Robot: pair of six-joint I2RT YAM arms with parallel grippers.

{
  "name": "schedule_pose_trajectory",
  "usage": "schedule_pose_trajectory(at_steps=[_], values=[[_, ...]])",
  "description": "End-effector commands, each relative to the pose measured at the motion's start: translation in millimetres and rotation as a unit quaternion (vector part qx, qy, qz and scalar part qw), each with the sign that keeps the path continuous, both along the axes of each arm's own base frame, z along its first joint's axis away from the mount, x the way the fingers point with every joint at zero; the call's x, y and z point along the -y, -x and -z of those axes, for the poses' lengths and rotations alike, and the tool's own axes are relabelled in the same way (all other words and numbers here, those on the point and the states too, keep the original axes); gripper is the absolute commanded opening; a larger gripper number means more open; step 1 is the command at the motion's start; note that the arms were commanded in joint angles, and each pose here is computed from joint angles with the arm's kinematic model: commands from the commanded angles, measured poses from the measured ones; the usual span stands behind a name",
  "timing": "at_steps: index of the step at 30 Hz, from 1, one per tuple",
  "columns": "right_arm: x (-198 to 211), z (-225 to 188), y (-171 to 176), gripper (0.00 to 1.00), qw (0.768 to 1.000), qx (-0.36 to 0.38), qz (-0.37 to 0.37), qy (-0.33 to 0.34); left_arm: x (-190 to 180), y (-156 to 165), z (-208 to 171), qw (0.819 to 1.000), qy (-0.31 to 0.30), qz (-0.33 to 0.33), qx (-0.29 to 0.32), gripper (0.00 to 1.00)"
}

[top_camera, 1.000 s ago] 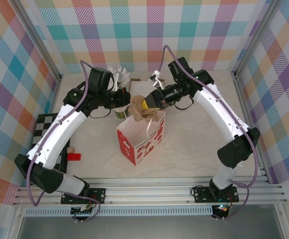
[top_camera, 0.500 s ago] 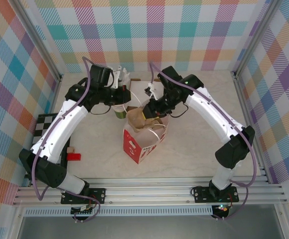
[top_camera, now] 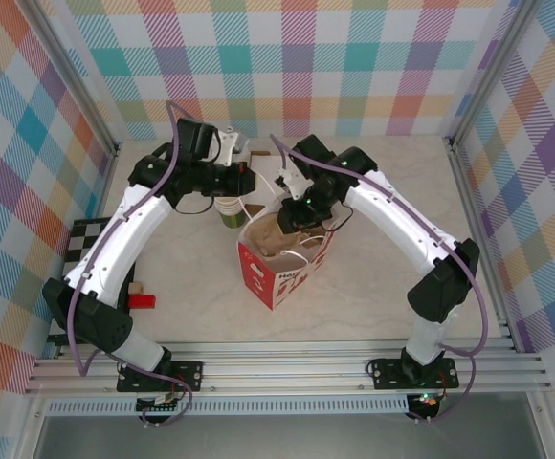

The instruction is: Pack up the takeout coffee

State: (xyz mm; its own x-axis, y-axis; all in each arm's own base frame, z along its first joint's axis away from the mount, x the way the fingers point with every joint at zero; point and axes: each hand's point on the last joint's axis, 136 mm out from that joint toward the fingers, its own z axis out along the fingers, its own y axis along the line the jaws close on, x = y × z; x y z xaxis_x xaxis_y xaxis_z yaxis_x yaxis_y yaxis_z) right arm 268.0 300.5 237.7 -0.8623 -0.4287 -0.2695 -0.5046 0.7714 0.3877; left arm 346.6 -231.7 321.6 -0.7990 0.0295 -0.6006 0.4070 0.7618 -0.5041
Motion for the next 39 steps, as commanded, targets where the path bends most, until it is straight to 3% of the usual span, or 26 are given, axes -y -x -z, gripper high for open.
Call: schedule_pose_trajectory(at_steps=[1,7,10,13,16,22,27,31,34,39], values=[[14,-3,4,0.24,1.000,0.013,0.016,0.020,-6,0,-13,1.000,-0.002,0.018,0.024,0.02],[6,8,8,0.25,1.000,0.001,0.018,0.024,19,10,-35,0.995,0.069,0.069,0.024,0.20],[1,10,6,0.25,0.999,-0.007,0.032,0.017,16,21,-40,0.995,0.059,0.077,0.033,0.45],[2,14,6,0.25,0.999,-0.015,0.042,0.025,-3,43,-59,0.992,0.073,0.077,0.073,0.79],[4,16,6,0.24,0.998,-0.022,0.053,0.031,-23,78,-76,0.988,0.067,0.074,0.115,0.93],[3,16,5,0.24,0.997,-0.027,0.067,0.032,-36,130,-59,0.997,0.023,0.015,0.076,0.90],[7,22,0,0.25,0.995,-0.022,0.086,0.046,-9,162,-28,0.999,0.038,-0.007,-0.017,0.82],[3,21,-3,0.25,0.995,-0.021,0.091,0.037,25,185,-21,0.998,0.046,0.038,-0.037,0.84],[1,21,-7,0.25,0.995,-0.015,0.092,0.034,55,186,-15,0.994,0.056,0.074,-0.055,0.85],[1,20,-10,0.25,0.995,-0.006,0.088,0.037,60,160,4,0.998,-0.005,0.021,-0.064,0.77]])
